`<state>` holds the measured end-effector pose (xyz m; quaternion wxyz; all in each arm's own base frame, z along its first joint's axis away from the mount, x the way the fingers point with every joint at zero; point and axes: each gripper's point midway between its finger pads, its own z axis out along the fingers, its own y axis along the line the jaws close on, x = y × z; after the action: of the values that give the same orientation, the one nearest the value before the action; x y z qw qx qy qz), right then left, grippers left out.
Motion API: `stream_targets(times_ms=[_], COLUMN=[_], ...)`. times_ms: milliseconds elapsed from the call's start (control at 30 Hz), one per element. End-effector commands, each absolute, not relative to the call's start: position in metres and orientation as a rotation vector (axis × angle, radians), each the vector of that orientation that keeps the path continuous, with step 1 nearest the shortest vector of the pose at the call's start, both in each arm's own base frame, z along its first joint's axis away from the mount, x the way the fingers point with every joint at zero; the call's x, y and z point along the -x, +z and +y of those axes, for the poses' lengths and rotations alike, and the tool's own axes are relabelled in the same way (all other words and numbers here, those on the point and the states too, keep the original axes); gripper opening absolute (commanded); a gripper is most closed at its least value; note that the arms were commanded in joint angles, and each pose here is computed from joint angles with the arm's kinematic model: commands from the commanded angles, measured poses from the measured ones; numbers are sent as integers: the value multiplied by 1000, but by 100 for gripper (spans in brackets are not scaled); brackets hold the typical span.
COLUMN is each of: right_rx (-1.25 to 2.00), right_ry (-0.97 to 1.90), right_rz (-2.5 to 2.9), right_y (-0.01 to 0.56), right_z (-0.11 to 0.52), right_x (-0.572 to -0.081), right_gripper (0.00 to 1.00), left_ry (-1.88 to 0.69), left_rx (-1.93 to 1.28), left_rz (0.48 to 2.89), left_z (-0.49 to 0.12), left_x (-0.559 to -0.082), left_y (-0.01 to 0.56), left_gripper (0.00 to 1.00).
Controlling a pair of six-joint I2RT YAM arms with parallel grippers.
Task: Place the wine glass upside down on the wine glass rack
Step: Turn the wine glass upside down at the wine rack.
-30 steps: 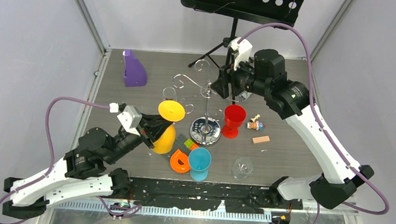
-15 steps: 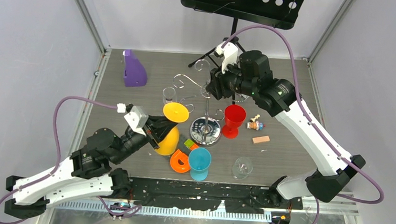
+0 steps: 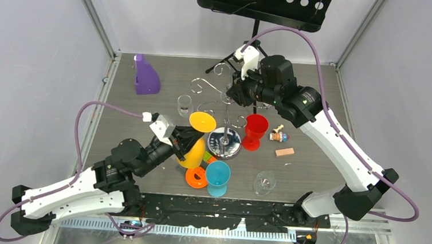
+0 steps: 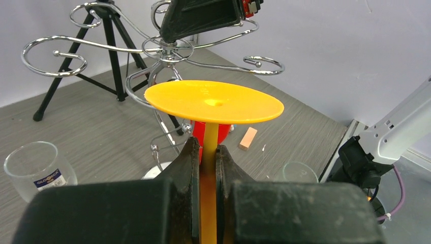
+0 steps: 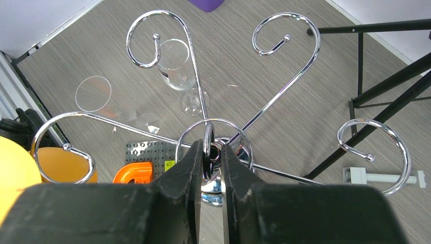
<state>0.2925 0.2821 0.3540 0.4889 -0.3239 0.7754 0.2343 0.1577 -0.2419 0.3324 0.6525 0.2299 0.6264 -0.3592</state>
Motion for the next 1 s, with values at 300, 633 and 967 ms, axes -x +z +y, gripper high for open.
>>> stream_targets(times_ms=[300, 633, 967], right_rx=[735, 716, 716], right_ry=[574, 593, 595], right_rz=[1850, 1872, 1883], right_y=[374, 372, 370], right_z=[283, 284, 284], right_x=[-298, -297, -296], right_gripper=[6, 5, 6], left_ry=[-859, -764, -705], left_rx=[-424, -385, -322], left_rz=[1309, 1294, 1293], left_z=[-266, -268, -269], left_x=[-173, -191, -205], left_y=[361, 354, 344], left_gripper=[0, 0, 0])
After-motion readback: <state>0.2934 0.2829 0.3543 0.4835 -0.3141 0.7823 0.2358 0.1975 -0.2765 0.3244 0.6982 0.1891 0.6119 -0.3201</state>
